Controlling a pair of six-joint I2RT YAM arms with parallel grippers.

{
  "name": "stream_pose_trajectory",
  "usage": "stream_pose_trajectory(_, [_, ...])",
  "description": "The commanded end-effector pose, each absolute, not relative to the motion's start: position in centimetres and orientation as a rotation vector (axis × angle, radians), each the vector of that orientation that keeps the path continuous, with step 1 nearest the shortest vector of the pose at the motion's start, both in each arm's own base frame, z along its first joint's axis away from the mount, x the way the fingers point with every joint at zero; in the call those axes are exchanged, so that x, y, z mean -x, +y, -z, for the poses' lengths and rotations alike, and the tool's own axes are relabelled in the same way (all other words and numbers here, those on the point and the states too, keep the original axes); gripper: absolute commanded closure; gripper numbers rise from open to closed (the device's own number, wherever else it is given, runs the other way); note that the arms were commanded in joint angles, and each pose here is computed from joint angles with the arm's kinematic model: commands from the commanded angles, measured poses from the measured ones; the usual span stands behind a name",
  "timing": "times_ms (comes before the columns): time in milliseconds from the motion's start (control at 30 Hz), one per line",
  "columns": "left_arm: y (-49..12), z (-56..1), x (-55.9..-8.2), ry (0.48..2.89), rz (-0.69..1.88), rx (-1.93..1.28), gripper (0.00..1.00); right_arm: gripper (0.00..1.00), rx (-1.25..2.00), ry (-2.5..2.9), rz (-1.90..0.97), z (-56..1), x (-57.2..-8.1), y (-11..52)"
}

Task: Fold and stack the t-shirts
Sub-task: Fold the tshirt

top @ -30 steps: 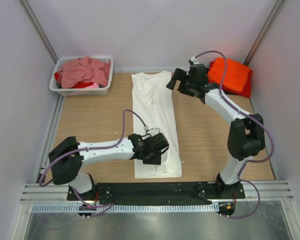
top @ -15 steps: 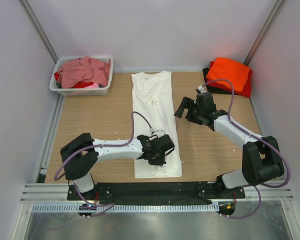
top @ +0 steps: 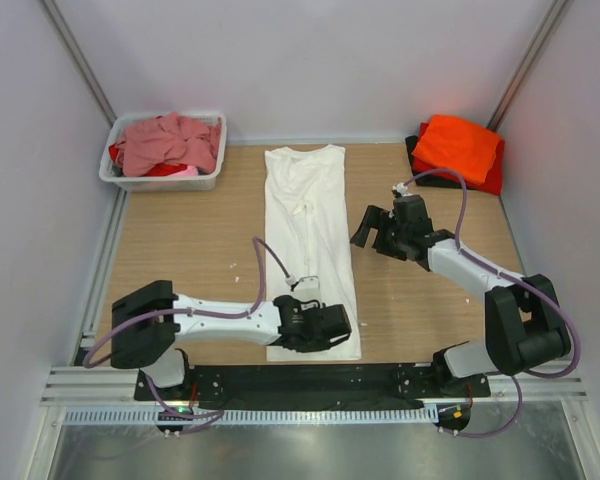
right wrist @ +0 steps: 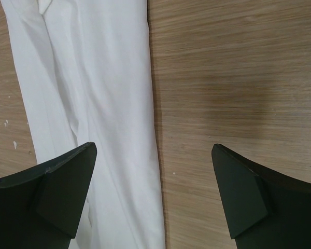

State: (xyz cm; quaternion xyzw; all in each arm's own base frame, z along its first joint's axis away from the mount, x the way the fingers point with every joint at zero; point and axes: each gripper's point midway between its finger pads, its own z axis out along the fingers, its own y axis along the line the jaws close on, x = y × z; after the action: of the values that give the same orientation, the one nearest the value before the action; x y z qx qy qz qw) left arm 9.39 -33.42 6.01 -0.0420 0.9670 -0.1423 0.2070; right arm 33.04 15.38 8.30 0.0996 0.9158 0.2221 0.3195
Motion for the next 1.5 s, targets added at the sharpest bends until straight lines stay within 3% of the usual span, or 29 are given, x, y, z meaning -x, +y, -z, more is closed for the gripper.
stream_pose_trajectory(0, [-31.8, -3.8, -9.3, 2.719, 0.226, 0.164, 0.6, 0.0, -0.22, 2.355, -0.581, -10.2, -33.3, 15.4])
stream_pose_trajectory(67, [-31.2, -3.8, -9.2, 2.727, 0.177, 0.151, 0.41, 0.0, -0.211, 2.359, -0.573, -10.4, -32.9, 15.1])
stream_pose_trajectory(167, [-29.9, -5.1, -9.7, 2.694, 0.132, 0.136, 0.34, 0.0, -0.215, 2.37, -0.581, -10.9, -31.5, 14.9])
stream_pose_trajectory(533, [-26.9, -15.1, -11.1, 2.525, 0.401, 0.11, 0.39, 0.0, -0.315, 2.401, -0.777, -11.4, -21.6, 17.0])
stream_pose_trajectory(800, [-23.1, -12.2, -12.1, 2.561, 0.38, 0.203, 0.43, 0.02, -0.309, 2.561, -0.777, -8.2, -15.0, 19.1])
stream_pose_trajectory(933, [-20.8, -9.7, -11.8, 2.568, 0.419, 0.272, 0.45, 0.13, -0.302, 2.603, -0.74, -6.5, -12.7, 19.2])
stream_pose_trajectory(967, [-20.5, -9.9, -11.9, 2.556, 0.459, 0.3, 0.46, 0.23, -0.31, 2.605, -0.751, -6.3, -12.2, 19.5])
stream_pose_trajectory(1000, [-20.2, -9.5, -11.8, 2.56, 0.465, 0.322, 0.46, 0.26, -0.314, 2.611, -0.756, -6.0, -11.8, 19.5])
stream_pose_trajectory(1333, [-20.5, -4.7, -10.0, 2.621, 0.636, 0.364, 0.47, 0.43, -0.311, 2.669, -0.738, -3.6, -9.1, 20.1])
stream_pose_trajectory(1467, [-21.3, -4.0, -10.0, 2.619, 0.698, 0.359, 0.46, 0.58, -0.324, 2.675, -0.722, -2.7, -8.8, 20.3])
